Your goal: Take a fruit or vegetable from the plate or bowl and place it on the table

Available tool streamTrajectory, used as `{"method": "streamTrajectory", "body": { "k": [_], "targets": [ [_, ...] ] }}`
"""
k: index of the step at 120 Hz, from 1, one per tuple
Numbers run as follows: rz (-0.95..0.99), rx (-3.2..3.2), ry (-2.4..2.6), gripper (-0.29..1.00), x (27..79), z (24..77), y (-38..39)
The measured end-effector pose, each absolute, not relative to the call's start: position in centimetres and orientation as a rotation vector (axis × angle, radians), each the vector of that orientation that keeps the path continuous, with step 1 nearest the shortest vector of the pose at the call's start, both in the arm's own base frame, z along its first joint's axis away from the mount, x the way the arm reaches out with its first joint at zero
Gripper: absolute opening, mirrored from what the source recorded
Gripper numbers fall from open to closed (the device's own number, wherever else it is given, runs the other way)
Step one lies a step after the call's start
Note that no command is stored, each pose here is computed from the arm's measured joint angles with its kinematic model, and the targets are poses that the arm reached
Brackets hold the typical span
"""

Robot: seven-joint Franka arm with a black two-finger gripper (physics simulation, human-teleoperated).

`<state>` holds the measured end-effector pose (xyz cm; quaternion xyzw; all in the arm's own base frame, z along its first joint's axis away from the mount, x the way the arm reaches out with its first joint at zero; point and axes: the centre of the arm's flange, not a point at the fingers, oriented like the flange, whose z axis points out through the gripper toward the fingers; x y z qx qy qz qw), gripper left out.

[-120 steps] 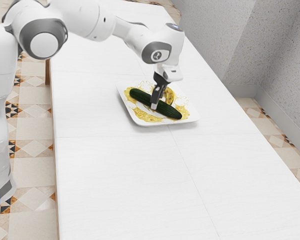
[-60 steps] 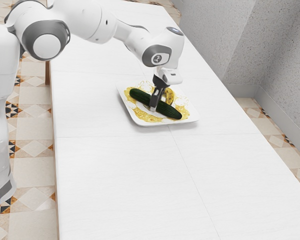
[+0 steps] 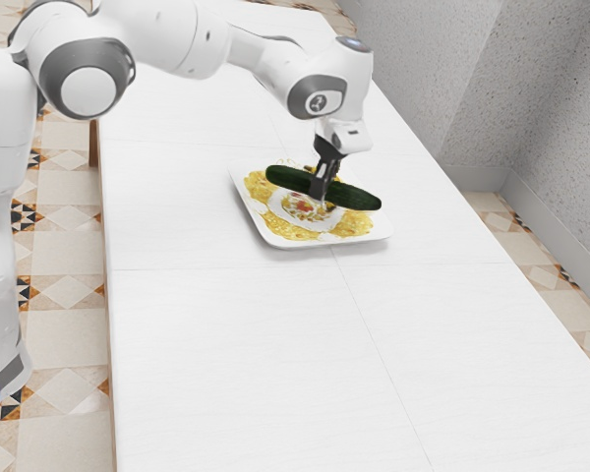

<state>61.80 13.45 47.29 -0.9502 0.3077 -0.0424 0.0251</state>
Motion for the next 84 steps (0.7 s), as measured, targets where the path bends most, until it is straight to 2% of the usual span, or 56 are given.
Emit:
{"method": "streamTrajectory", "body": {
  "k": [22, 66, 84],
  "targets": [
    [-0.289, -2.792, 1.105, 0.22, 65.8, 53.1, 6.4],
    [-0.403, -2.652, 1.427, 0.21, 71.5, 51.9, -9.5],
    [-0.431, -2.637, 1.516, 0.21, 71.9, 51.1, -13.4]
  ]
}}
